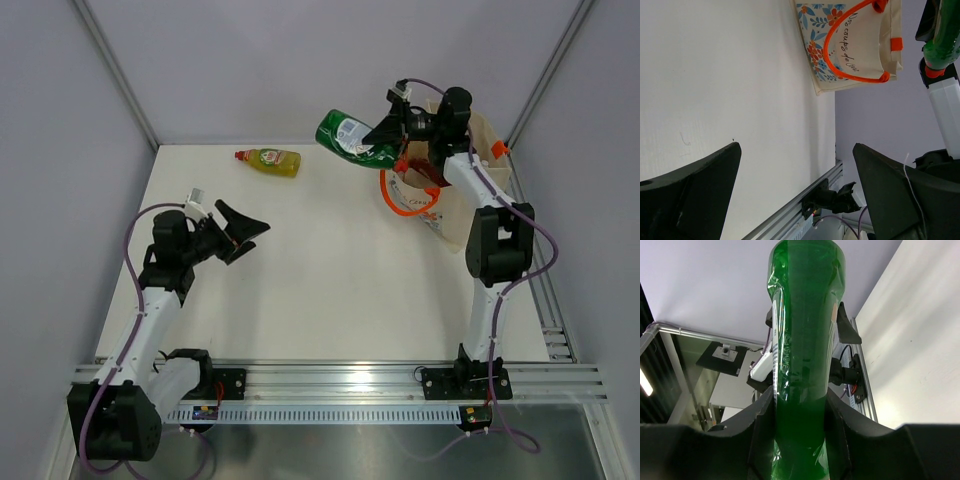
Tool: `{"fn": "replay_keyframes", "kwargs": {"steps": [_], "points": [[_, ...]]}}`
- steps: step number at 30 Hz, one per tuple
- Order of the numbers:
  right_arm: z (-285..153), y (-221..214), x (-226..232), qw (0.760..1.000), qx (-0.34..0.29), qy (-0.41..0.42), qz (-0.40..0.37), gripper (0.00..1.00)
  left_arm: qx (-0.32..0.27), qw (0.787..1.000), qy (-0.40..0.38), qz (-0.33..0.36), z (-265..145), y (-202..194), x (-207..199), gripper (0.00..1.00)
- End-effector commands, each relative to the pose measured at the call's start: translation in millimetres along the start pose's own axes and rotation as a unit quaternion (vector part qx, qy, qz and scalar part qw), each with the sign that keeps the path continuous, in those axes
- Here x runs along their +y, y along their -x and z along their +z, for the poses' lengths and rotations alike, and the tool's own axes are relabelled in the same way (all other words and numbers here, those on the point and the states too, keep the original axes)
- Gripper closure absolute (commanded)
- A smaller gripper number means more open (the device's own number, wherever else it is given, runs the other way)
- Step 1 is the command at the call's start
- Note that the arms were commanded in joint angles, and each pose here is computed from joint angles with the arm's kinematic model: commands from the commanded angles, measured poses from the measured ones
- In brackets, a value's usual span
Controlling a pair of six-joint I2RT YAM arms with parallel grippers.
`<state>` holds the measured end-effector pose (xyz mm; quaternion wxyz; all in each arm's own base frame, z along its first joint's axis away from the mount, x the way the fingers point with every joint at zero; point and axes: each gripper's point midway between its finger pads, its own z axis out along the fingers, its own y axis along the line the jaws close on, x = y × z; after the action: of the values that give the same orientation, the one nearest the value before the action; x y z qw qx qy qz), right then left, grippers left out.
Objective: Place the personal care products into the canvas bag
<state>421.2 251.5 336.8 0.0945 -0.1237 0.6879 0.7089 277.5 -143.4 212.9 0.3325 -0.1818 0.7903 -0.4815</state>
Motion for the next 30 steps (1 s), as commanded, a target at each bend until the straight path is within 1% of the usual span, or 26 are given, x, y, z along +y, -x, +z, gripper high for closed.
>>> {"fn": "replay_keyframes", "kwargs": {"steps": [1, 5, 7, 9, 10, 13, 14, 16, 17, 18, 19, 20, 21, 22, 23, 24, 26, 27, 30], "points": [[-31.9, -3.3, 80.7, 0.993, -0.021, 0.003, -0.116, 1.0, -0.014, 0.999, -0.03, 0.024, -0.5, 13.7, -26.1, 0.01], [-67.3, 10.3, 78.3, 0.991, -0.059, -0.013, -0.12, 1.0, -0.01, 0.999, -0.03, 0.022, 2.3, 13.1, -25.6, 0.01], [-103.9, 22.5, 72.8, 0.988, -0.095, -0.031, -0.121, 1.0, -0.01, 0.999, -0.03, 0.022, 3.1, 12.9, -25.5, 0.01], [-124.1, 28.8, 63.9, 0.987, -0.115, -0.041, -0.106, 1.0, -0.01, 0.999, -0.031, 0.022, 3.2, 12.6, -25.9, 0.01], [-142.1, 32.2, 59.4, 0.984, -0.129, -0.05, -0.108, 1.0, -0.008, 0.999, -0.031, 0.021, 3.5, 11.5, -25.5, 0.01], [-170.9, 38.7, 47.1, 0.981, -0.153, -0.063, -0.104, 1.0, -0.006, 0.999, -0.03, 0.02, 5.3, 10.9, -23.2, 0.01], [-177.0, 41.3, 41.4, 0.981, -0.158, -0.065, -0.093, 1.0, -0.007, 0.999, -0.03, 0.021, 5.4, 11.3, -23.3, 0.01], [-188.0, 46.1, 33.8, 0.978, -0.17, -0.072, -0.1, 1.0, -0.006, 0.999, -0.029, 0.02, 6.9, 11.8, -22.5, 0.01], [-194.5, 48.2, 29.8, 0.978, -0.179, -0.073, -0.075, 1.0, -0.004, 0.999, -0.031, 0.02, 7.1, 11.4, -23.4, 0.01], [-198.8, 52.0, 24.7, 0.973, -0.186, -0.084, -0.104, 1.0, -0.004, 0.999, -0.029, 0.02, 8.0, 11.6, -22.1, 0.01], [-200.3, 55.2, 26.3, 0.971, -0.19, -0.091, -0.115, 1.0, -0.004, 0.999, -0.031, 0.021, 7.9, 12.0, -23.2, 0.01], [-202.5, 51.5, 16.3, 0.974, -0.201, -0.093, -0.041, 1.0, -0.005, 0.999, -0.03, 0.022, 8.1, 12.4, -23.0, 0.01], [-206.2, 56.0, 4.0, 0.963, -0.208, -0.13, -0.111, 1.0, -0.004, 0.999, -0.03, 0.021, 8.2, 12.5, -23.4, 0.01], [-206.2, 59.6, 15.9, 0.956, -0.209, -0.152, -0.142, 1.0, -0.004, 0.999, -0.03, 0.022, 8.2, 12.5, -23.3, 0.01], [-206.2, 51.8, 0.4, 0.959, -0.209, -0.165, -0.092, 1.0, -0.004, 0.999, -0.03, 0.022, 8.1, 12.1, -23.5, 0.01], [-211.6, 54.8, -6.5, 0.949, -0.212, -0.194, -0.127, 1.0, -0.004, 0.999, -0.03, 0.022, 8.2, 12.0, -23.2, 0.01], [-215.0, 52.3, -12.7, 0.945, -0.215, -0.213, -0.123, 1.0, -0.002, 0.999, -0.028, 0.022, 8.9, 10.7, -21.1, 0.01], [-220.4, 54.1, -20.2, 0.935, -0.219, -0.24, -0.139, 1.0, -0.002, 0.999, -0.027, 0.021, 9.2, 10.3, -19.8, 0.01], [-226.2, 50.2, -25.2, 0.921, -0.223, -0.279, -0.156, 1.0, 0.0, 0.999, -0.026, 0.019, 9.7, 8.9, -18.7, 0.01]]}}
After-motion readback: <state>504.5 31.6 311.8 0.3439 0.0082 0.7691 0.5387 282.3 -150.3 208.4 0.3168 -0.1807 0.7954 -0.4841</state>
